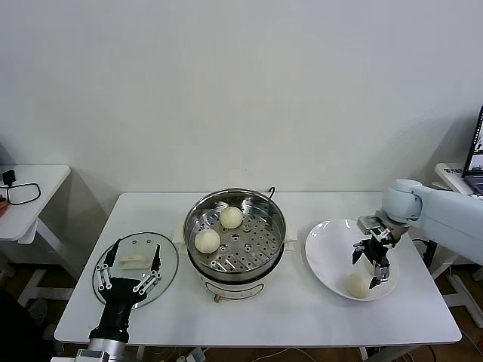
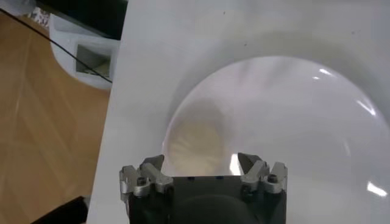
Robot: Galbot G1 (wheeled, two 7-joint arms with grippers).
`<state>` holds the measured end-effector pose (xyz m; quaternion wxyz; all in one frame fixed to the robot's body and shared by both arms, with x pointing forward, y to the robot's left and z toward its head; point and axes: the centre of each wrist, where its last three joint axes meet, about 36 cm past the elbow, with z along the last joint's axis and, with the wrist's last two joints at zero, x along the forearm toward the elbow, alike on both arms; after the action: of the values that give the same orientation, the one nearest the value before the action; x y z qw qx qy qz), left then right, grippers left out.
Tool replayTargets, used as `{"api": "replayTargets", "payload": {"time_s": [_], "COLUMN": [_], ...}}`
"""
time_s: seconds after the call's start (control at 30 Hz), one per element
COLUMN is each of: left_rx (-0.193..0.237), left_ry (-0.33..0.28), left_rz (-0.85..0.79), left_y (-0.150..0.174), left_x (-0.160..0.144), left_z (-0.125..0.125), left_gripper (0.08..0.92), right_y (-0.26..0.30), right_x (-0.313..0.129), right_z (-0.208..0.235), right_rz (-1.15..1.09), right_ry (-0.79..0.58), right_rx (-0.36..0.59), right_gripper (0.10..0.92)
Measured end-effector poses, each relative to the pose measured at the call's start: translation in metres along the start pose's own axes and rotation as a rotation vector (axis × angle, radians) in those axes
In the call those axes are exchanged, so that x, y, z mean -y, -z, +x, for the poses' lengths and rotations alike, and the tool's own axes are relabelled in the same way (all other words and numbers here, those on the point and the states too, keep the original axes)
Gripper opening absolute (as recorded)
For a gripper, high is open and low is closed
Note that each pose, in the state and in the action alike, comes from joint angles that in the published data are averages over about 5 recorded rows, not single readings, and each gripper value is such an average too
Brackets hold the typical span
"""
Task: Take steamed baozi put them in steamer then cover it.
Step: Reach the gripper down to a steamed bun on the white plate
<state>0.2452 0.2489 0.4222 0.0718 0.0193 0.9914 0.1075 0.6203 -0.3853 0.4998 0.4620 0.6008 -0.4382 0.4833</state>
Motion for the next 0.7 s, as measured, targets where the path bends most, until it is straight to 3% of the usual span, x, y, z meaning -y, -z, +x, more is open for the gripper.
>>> {"api": "replayTargets", "payload": {"time_s": [0.53, 0.7], "left_rx": [-0.003, 0.000], "left_ry": [0.002, 0.004], "left_rz": [-0.003, -0.004], "left_y": [-0.001, -0.001], "left_x": [0.000, -0.001], "left_z": [0.001, 0.001], "left_gripper": [0.823, 0.823], "right_y": [0.003, 0.003], "right_x": [0.005, 0.005], "right_z": [-0.029, -0.033], "right_rz": [-0.004, -0.005], "right_ry": [0.023, 0.027], "right_rx": [0.000, 0.000], "right_gripper": [0.821, 0.782]}}
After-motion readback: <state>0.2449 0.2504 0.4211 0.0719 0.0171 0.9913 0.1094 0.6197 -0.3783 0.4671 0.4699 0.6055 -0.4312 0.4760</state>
